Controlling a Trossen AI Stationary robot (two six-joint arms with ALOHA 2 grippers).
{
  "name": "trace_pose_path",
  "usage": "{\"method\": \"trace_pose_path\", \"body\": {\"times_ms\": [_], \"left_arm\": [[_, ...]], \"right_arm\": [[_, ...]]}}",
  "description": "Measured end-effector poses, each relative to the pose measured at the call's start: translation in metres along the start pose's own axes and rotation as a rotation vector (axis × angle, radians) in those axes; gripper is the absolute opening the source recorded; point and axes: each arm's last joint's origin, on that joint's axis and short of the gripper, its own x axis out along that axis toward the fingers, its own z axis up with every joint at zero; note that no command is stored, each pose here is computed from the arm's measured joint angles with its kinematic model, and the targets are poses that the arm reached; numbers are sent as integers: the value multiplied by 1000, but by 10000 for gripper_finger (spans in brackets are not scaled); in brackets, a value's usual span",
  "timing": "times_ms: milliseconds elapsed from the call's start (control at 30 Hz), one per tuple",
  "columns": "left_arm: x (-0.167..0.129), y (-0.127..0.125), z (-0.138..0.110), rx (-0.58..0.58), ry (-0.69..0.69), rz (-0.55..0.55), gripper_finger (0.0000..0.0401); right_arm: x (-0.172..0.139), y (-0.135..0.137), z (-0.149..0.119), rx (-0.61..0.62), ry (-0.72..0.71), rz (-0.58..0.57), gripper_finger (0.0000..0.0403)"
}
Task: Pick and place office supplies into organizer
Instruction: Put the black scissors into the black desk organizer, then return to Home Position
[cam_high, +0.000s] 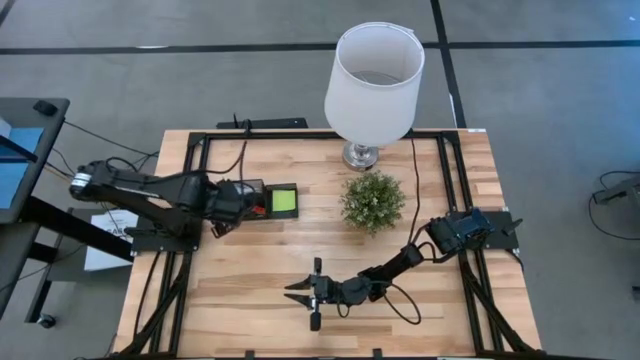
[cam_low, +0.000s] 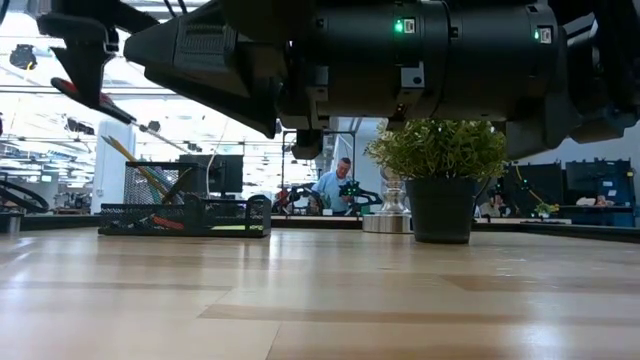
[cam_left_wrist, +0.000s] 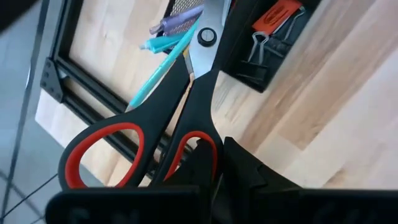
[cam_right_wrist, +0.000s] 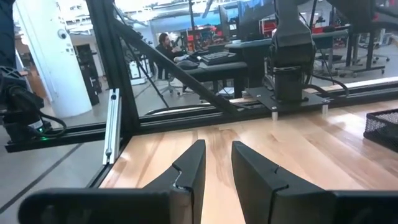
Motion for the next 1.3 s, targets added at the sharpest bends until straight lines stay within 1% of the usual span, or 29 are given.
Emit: {"method": "trace_pose_path", "body": {"times_ms": [100,233,333,500,633,733,933,1067,1167,1233,1300], "left_arm": [[12,-3,4,12,64,27,5],[25,-8,13,61,133,81,5],[31,-11,25,110,160,123,9],[40,-15,47,185,226,147,15],[52,-19,64,252,294,168,20],[64,-23,75,273,327,224,35],[78,-36,90,348,353,299,85],[77,-42,97,352,331,318,116],[70,-44,99,345,303,316,134],[62,-45,102,288,266,299,142],[49,-44,104,224,230,244,147]], "right_arm": [[0,0,0,32,1,0,73],[1,-1,0,47,3,-3,73],[2,-4,0,47,2,-11,73],[5,-9,0,47,1,-23,73],[6,-12,1,46,0,-30,73],[7,-15,1,45,1,-34,73],[7,-14,-2,30,30,-35,73],[7,-14,-2,31,28,-35,73],[7,-14,-1,30,15,-34,73],[7,-14,-1,30,16,-34,73],[6,-13,-1,30,16,-33,73]]}}
